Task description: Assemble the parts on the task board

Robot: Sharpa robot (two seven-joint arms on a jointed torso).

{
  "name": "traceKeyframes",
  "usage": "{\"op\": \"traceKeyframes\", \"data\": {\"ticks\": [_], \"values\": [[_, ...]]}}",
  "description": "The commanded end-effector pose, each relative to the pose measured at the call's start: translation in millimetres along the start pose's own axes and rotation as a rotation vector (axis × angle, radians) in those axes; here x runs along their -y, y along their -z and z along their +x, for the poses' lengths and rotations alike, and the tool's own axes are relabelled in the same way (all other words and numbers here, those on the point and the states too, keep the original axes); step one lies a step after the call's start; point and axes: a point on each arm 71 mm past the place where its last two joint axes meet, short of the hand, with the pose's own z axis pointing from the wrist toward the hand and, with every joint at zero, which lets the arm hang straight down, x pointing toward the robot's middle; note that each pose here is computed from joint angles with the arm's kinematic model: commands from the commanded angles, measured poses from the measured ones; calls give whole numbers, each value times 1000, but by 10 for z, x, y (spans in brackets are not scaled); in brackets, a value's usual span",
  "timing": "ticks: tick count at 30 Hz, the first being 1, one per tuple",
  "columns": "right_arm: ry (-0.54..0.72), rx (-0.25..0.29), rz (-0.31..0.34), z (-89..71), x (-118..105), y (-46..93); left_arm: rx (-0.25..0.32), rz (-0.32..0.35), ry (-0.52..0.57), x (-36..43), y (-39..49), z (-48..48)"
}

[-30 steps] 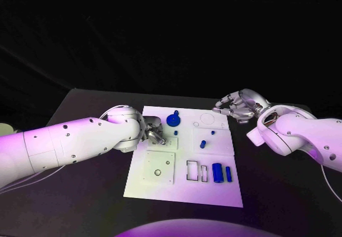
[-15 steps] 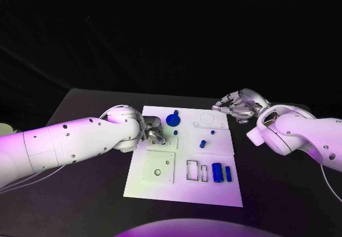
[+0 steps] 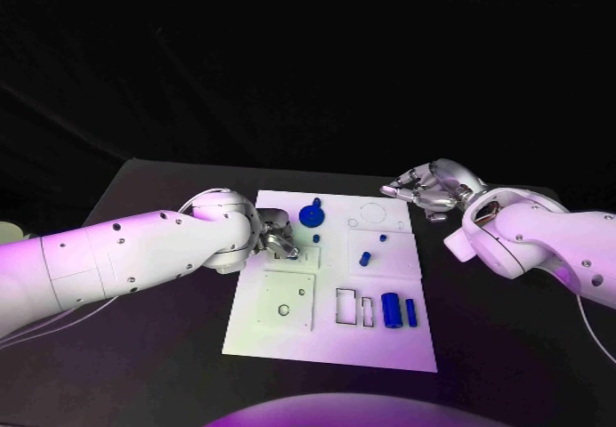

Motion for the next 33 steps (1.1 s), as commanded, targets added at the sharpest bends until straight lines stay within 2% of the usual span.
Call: {"op": "traceKeyframes", "data": {"ticks": [1,33], "values": [[0,-14,-10,11,-5,0,-40,-3,-1,-5,-13,68],[1,-22,-8,13,2,2,-30,-6,13,-15,-26,54]]}}
